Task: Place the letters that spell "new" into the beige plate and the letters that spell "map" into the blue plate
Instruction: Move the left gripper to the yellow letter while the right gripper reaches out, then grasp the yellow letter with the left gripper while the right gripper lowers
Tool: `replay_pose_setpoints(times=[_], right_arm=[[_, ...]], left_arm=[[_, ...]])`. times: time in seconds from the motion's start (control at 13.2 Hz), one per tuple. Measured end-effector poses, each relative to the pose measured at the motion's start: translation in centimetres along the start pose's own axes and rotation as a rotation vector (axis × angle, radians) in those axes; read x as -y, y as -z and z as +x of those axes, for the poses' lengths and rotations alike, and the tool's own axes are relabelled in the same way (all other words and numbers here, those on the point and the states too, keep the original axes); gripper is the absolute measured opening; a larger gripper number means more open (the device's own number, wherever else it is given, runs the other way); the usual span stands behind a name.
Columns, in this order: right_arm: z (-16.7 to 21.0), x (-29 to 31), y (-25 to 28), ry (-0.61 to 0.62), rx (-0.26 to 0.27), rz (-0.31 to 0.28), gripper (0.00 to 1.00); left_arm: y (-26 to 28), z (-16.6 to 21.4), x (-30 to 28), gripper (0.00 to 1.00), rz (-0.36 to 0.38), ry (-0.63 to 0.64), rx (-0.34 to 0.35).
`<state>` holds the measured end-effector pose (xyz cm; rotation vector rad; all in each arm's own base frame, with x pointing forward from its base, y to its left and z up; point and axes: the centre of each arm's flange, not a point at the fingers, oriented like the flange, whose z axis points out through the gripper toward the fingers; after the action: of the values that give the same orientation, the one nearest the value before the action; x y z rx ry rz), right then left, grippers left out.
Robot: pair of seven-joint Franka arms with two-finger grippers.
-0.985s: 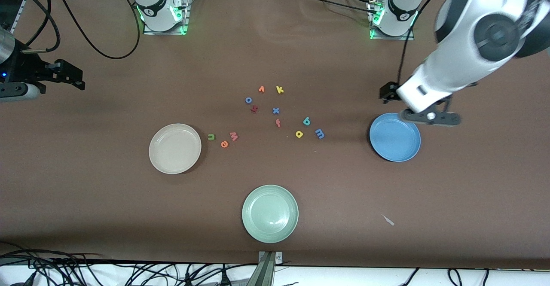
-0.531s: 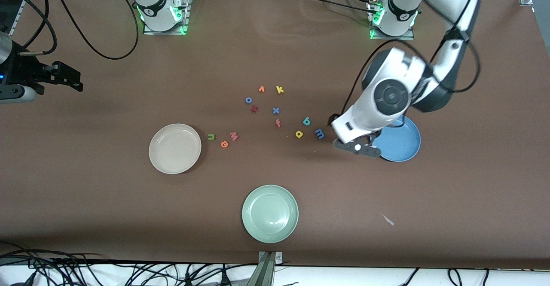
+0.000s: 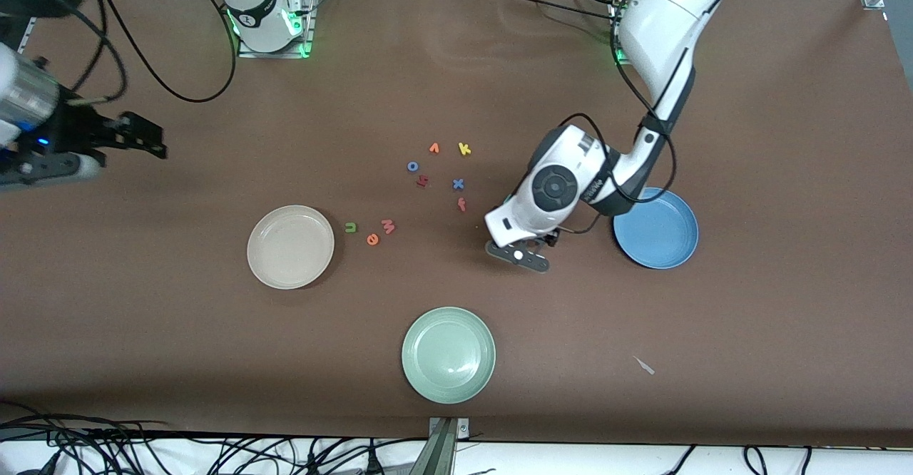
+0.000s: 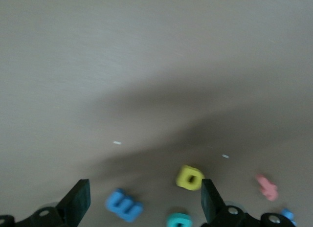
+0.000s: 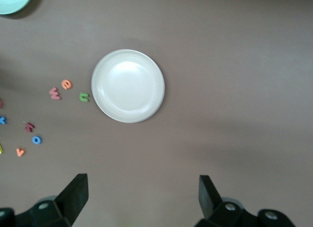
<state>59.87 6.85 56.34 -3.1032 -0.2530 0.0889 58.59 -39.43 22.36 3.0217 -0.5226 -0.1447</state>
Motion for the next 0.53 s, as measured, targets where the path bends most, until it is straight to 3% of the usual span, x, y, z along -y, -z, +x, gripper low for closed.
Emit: replay_pose_setpoints(times=[0.15,0.38,0.53], right_arm=[[2.7,3.5,-3.5,-0.003,-0.012,0.001,1.0],[5.8,7.2,-8.2,-0.028,0.013,0.001,1.0],[7.8,9.5,-10.8,-0.048,0.001,0.003,1.0]], left_arm=[[-1.3,-0.8,-2.4,1.0,0.006,-0.022,0.018],[-3.6,-1.0,-2.2,1.0,0.013,-0.016,0.049],[-4.5,-1.2,-2.3,1.0,0.015,-0.01,0.059]])
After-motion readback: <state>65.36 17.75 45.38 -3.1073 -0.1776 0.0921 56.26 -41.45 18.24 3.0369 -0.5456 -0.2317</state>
